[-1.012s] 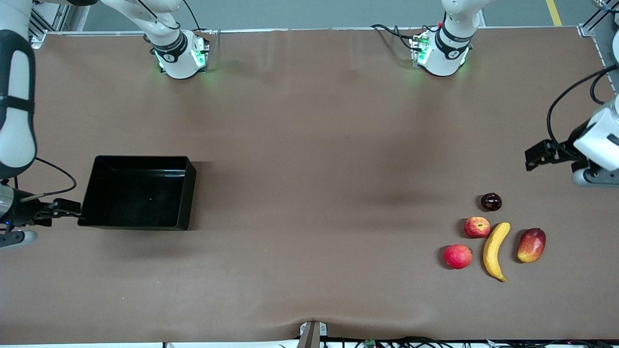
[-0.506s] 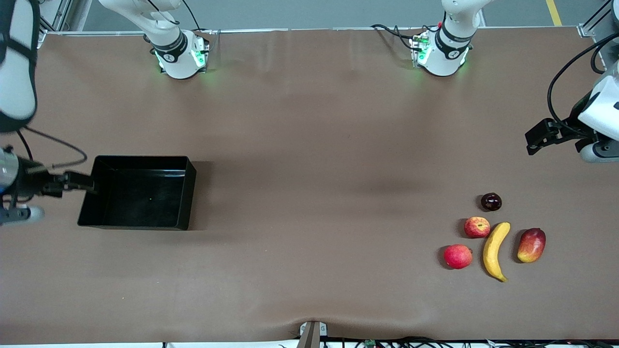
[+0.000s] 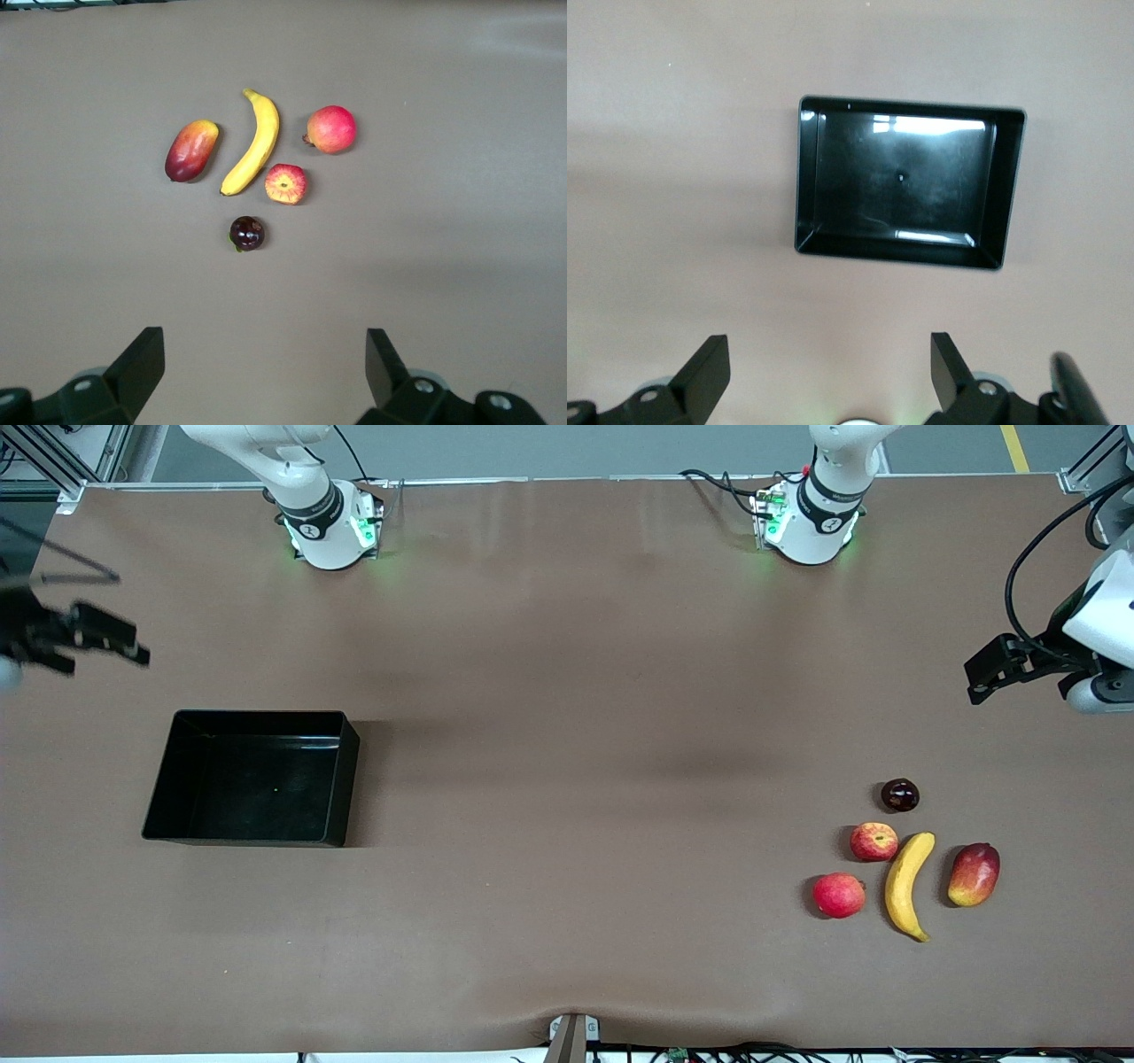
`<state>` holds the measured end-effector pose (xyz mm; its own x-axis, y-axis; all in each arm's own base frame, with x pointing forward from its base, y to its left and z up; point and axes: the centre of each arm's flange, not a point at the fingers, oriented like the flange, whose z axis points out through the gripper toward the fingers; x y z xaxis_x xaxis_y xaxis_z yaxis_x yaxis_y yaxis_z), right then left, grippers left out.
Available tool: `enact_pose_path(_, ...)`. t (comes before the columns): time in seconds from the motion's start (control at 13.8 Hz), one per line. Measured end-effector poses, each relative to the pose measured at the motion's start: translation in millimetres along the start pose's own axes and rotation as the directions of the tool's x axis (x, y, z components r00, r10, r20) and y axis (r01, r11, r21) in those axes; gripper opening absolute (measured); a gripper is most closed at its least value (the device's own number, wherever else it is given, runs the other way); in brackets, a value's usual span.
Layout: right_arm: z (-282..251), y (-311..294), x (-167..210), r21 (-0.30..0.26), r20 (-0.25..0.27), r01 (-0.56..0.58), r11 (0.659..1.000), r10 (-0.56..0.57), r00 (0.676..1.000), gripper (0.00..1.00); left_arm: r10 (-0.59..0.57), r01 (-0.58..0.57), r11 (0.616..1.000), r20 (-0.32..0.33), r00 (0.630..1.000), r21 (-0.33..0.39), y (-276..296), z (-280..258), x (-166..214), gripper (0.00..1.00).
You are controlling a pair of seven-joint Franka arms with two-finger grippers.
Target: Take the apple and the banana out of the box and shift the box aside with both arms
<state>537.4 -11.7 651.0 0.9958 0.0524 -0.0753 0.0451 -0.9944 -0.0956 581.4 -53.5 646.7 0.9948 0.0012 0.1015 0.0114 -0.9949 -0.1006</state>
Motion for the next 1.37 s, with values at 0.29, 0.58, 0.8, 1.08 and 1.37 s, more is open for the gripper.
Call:
enact_pose_path(0.29, -16, 13, -36, -0.011, 0.025, -0.042, 0.999, 0.042, 0.999, 1.00, -0.023, 0.023, 0.999, 0.012, 1.000, 0.032, -18, -16, -13, 1.00)
enact_pose_path(0.58, -14, 18, -34, -0.076, 0.028, -0.048, 0.996, 0.050, 0.998, 1.00, -0.006, 0.007, 1.000, 0.053, 0.999, -0.020, -9, -17, -28, 1.00)
enact_pose_path(0.8, -17, 10, -33, -0.090, 0.020, -0.033, 0.995, 0.035, 0.999, 1.00, -0.007, 0.010, 0.999, 0.057, 0.998, -0.048, -13, -21, -40, 1.00)
enact_pose_path(1.08, -15, 14, -30, -0.089, 0.013, -0.040, 0.995, 0.041, 0.999, 1.00, 0.005, -0.002, 0.999, 0.060, 0.998, -0.048, -6, -23, -49, 1.00)
enact_pose_path(1.37, -14, 16, -29, -0.088, 0.012, -0.043, 0.995, 0.044, 0.999, 1.00, 0.020, -0.017, 0.999, 0.060, 0.998, -0.047, 2, -25, -57, 1.00)
